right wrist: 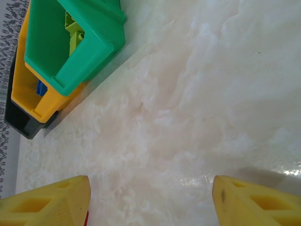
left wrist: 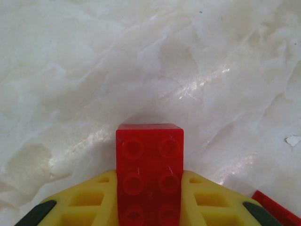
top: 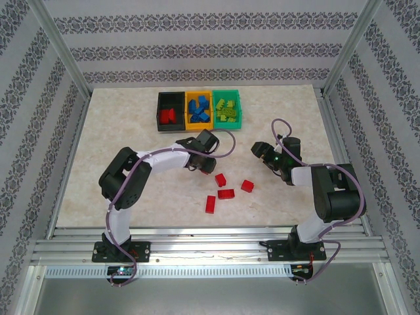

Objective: Sort the legos into containers by color
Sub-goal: Pick up the lego from the center of the table, then place the lego in the container.

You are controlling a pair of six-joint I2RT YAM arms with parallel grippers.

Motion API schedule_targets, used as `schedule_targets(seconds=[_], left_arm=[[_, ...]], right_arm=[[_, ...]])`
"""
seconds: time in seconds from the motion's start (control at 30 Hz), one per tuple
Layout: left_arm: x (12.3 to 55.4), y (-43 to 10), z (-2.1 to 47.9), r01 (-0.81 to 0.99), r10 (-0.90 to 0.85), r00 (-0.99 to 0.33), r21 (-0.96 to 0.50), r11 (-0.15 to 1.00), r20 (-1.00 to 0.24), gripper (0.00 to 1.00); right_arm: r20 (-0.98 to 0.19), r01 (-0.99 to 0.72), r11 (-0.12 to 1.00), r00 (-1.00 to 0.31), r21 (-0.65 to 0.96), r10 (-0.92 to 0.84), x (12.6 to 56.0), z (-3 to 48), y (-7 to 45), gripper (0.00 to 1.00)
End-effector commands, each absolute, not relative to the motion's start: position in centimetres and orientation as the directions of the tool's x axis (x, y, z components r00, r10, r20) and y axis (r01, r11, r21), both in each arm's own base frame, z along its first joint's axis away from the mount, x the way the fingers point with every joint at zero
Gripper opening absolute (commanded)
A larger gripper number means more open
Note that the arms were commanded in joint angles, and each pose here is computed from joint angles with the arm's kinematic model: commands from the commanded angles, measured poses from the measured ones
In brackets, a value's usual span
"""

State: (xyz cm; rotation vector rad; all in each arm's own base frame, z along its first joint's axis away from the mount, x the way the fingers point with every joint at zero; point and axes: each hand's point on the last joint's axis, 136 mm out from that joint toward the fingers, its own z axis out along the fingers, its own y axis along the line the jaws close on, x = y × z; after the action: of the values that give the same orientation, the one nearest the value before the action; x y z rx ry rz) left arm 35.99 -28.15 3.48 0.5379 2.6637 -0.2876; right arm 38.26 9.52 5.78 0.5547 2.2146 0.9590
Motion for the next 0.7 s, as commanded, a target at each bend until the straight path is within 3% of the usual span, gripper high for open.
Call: schedule_targets(seconds=[0.0,0.27,0.67], left_arm=[[37.1,-27.3,5.9,0.351,0.227,-0.846,-0.184,0.918,-0.483,0.24],[40.1,-23.5,9.3,0.262,0.085,-0.839,-0.263,0.929,-0.537,0.24],[49.1,-14.0,14.5,0.129,-0.007,-0.794,-0.179,0.975,-0.608,0.24]], right_arm=[[-0.423,0.072,0.633,-0.686,0.771,0.592,38.9,7.2,9.9,0.70],[-0.423,0.071,0.632,-0.685,0.772,0.593,39.0,7.3,9.9,0.70],[-0.425,0.075,0.637,-0.684,0.767,0.593,39.0,7.1,9.8,0.70]])
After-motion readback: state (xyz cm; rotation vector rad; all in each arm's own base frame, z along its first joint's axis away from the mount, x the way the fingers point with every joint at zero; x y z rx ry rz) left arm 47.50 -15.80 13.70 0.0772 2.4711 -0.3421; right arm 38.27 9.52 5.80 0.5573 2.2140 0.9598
